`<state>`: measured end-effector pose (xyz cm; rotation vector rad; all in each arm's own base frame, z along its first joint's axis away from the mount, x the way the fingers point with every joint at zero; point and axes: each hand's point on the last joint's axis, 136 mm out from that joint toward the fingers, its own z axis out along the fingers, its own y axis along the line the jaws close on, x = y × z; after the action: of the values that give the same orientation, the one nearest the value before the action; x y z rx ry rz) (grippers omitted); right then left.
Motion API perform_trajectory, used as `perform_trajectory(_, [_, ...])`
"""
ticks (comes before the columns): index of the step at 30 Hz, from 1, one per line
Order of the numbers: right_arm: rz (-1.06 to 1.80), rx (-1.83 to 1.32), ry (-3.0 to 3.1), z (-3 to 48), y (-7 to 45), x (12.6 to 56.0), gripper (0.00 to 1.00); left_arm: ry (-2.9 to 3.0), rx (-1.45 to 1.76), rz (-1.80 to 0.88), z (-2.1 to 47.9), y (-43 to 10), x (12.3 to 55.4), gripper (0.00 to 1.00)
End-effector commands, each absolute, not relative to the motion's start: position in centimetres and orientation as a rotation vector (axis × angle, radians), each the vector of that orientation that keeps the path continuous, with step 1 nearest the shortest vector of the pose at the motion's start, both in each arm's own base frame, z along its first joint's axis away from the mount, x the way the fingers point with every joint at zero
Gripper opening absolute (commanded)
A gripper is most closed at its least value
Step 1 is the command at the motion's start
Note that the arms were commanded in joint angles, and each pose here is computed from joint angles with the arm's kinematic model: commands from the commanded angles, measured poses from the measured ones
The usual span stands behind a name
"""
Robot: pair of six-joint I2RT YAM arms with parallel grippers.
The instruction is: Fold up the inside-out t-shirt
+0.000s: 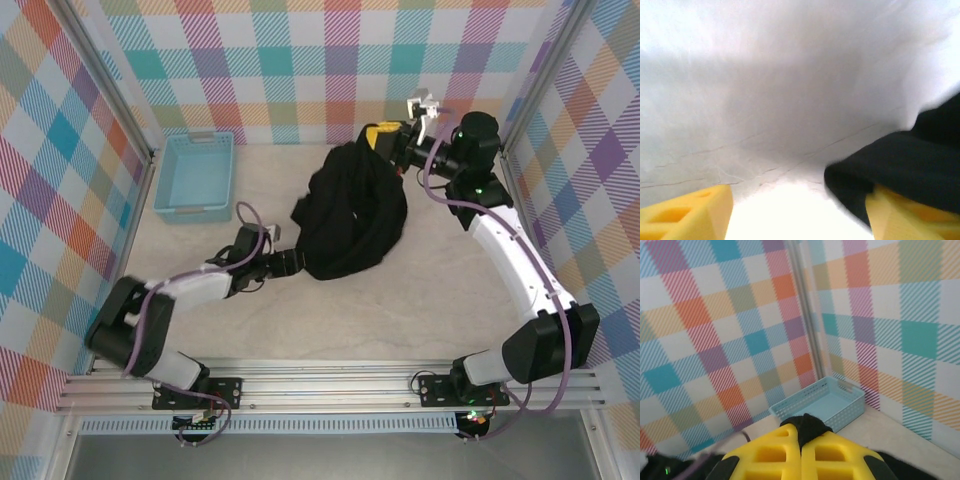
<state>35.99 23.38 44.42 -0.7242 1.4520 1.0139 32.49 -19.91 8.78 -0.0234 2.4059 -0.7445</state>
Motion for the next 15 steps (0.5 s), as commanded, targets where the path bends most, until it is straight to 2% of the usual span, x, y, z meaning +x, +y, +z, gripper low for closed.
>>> perform_trajectory(1, [1.068,-0.878,1.444,42.3,24.1,33.9,0.0,2.163,-0.013,-0.773,16.2,-19.5,33.6,0.84])
perform_trajectory(7, [1.082,-0.852,1.5,41.2,24.1,34.2,0.0,2.005,0.194,-1.089,24.0,-25.0,31.7,0.88])
perform_trajectory(12, [1.092,-0.76,1.557,40.7,23.8,34.8,0.0,1.96,0.378,-1.087,27.2,-30.6,28.8,0.88])
perform_trajectory(14, [1.1,-0.736,1.565,40.8,23.7,34.7,0.0,1.968,0.402,-1.082,27.2,-31.8,29.1,0.85])
perform_trajectory(15, [1.104,-0.725,1.57,40.8,23.7,34.7,0.0,1.978,0.419,-1.088,27.1,-32.5,29.5,0.81])
